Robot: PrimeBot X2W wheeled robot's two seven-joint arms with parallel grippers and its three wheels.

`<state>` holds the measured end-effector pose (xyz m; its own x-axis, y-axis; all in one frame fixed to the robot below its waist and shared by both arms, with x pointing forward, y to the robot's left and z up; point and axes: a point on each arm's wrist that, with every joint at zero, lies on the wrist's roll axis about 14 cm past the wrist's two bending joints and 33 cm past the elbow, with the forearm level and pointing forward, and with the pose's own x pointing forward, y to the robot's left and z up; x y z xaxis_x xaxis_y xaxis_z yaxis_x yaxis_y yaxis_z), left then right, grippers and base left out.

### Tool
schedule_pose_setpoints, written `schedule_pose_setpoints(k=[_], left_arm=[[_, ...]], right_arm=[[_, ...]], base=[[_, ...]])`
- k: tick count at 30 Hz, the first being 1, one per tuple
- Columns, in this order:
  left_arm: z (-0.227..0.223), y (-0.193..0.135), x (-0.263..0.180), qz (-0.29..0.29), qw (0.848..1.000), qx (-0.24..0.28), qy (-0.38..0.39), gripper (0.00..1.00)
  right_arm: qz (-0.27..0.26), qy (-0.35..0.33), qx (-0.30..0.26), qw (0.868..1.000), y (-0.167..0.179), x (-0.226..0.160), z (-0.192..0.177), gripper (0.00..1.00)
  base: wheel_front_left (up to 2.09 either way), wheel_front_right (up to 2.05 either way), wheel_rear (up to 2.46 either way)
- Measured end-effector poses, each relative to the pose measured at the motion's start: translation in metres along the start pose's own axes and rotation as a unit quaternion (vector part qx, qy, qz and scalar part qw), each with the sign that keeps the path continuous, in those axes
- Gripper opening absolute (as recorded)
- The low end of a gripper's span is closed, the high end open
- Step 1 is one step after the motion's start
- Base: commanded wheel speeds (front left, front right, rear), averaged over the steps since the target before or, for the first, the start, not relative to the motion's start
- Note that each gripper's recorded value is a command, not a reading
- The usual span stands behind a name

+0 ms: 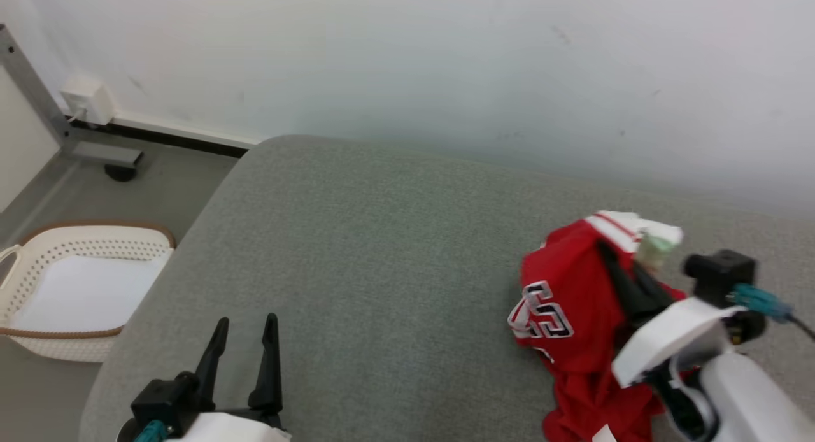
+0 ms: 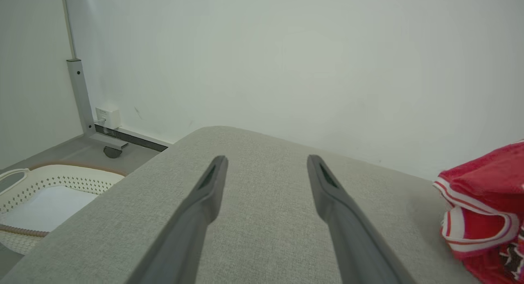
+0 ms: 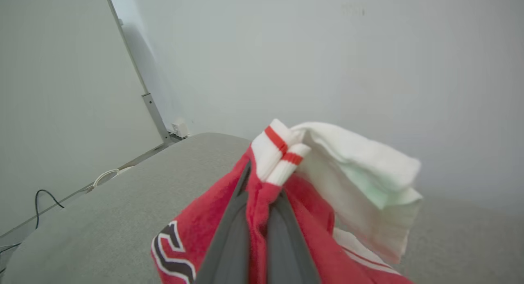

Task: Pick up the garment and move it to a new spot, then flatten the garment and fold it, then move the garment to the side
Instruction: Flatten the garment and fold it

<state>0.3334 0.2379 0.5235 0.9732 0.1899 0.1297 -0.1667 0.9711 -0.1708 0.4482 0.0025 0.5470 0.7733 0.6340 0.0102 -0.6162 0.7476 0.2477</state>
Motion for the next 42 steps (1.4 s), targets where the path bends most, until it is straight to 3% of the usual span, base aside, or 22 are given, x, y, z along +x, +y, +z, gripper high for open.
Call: schedule_pose_setpoints(k=[6,12,13,14,15,16,17,21,28,35,42], left_arm=[[0.002,0.008,0.000,0.015,1.000,-0.007,-0.002,1.00],[0.005,0.018,-0.002,0.033,0.999,-0.003,-0.004,1.00],[0.005,0.020,-0.002,0.035,0.999,-0.002,-0.004,1.00],[0.005,0.022,-0.003,0.039,0.999,-0.002,-0.003,1.00],[0.005,0.024,-0.004,0.042,0.999,-0.002,-0.002,1.00],[0.004,0.025,-0.004,0.044,0.999,-0.002,-0.001,1.00],[0.003,0.025,-0.004,0.044,0.999,-0.002,0.000,1.00],[0.003,0.024,-0.003,0.044,0.999,-0.003,-0.001,1.00],[0.006,0.007,0.005,0.016,1.000,-0.005,-0.008,1.00],[0.004,-0.022,0.015,-0.029,0.999,-0.012,-0.009,1.00],[0.000,-0.048,0.024,-0.066,0.998,-0.018,-0.005,1.00]], right_arm=[[0.089,0.044,0.029,0.995,0.078,0.031,-0.031,0.00],[0.164,0.132,0.044,0.977,0.140,0.035,-0.085,0.00],[0.174,0.145,0.039,0.973,0.146,0.034,-0.093,0.07],[0.182,0.159,0.037,0.970,0.152,0.033,-0.101,0.29],[0.189,0.172,0.037,0.966,0.157,0.030,-0.110,0.36],[0.194,0.186,0.034,0.963,0.160,0.026,-0.118,0.71],[0.198,0.198,0.031,0.959,0.162,0.022,-0.125,1.00],[0.213,0.210,0.039,0.953,0.173,0.013,-0.130,1.00],[0.187,0.133,0.057,0.972,0.153,0.015,-0.089,1.00],[0.078,0.029,0.037,0.996,0.053,-0.003,-0.030,1.00],[-0.054,-0.036,0.051,0.997,-0.034,-0.060,-0.010,1.00]], base=[[0.00,0.00,0.00],[0.00,0.00,0.00],[0.00,0.00,0.00],[0.00,0.00,0.00],[0.00,0.00,0.00],[0.00,0.00,0.00],[0.00,0.00,0.00],[0.00,0.00,0.00],[0.00,0.00,0.00],[0.00,0.00,0.00],[0.00,0.00,0.00]])
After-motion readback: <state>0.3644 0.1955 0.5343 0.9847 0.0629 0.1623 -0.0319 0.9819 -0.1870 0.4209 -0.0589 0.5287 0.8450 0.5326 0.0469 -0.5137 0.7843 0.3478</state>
